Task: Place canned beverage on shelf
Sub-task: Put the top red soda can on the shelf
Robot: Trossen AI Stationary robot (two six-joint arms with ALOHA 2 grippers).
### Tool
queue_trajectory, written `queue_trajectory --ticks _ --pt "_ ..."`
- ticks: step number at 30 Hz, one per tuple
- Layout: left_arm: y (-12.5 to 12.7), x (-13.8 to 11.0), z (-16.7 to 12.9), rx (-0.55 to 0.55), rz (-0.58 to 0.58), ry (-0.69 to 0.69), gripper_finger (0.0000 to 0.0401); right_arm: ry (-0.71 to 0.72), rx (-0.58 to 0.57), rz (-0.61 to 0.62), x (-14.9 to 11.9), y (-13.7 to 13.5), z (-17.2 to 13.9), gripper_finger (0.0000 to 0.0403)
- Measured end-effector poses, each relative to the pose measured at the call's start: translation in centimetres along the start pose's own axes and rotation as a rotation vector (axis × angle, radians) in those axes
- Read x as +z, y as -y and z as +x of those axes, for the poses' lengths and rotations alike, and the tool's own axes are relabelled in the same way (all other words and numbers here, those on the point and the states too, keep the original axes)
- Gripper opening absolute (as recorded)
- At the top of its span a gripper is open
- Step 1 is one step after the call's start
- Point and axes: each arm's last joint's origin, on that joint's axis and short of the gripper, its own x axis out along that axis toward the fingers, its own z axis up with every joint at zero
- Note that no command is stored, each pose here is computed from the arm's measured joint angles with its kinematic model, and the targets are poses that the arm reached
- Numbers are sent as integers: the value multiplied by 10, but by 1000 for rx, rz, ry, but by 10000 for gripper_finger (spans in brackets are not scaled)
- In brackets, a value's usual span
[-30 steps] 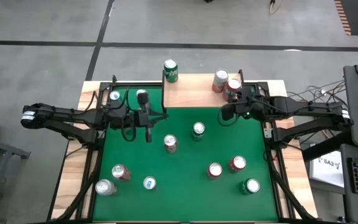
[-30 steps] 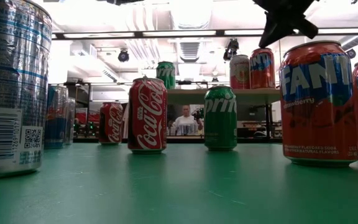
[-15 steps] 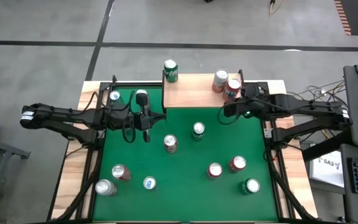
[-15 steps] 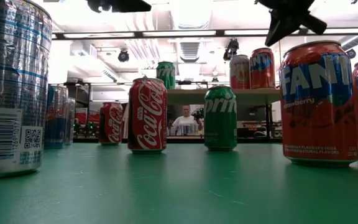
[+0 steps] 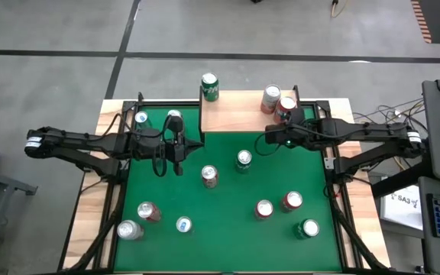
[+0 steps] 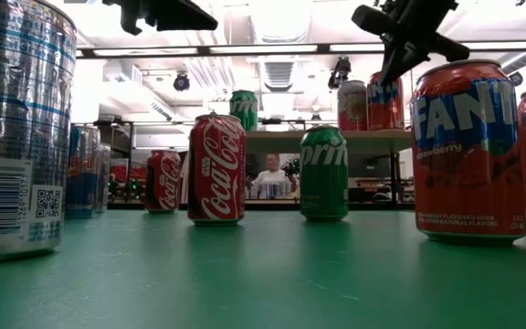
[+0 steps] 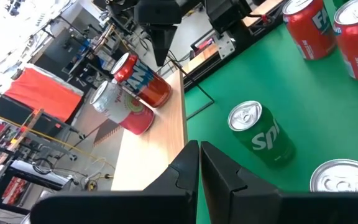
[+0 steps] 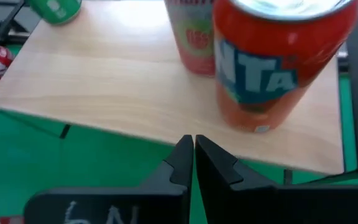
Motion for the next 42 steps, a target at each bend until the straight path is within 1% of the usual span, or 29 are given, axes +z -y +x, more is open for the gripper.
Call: queue_trajectory --ticks 6,18,24,28,36,42 --pt "0 -1 0 0 5 -3 0 73 -43 -6 5 4 0 11" --pt "-2 -2 1 3 1 -7 0 93 -81 -14 12 8 6 11" --pt "-7 -6 3 -52 -17 35 0 106 -94 -16 13 10 6 11" --pt "-11 -10 4 -62 -43 40 0 102 -101 -22 13 11 5 11" --pt "-17 -15 6 -101 -76 70 0 98 -175 -61 12 21 3 11" --pt "-18 -15 6 -112 -82 88 0 102 -157 -49 16 33 -11 11"
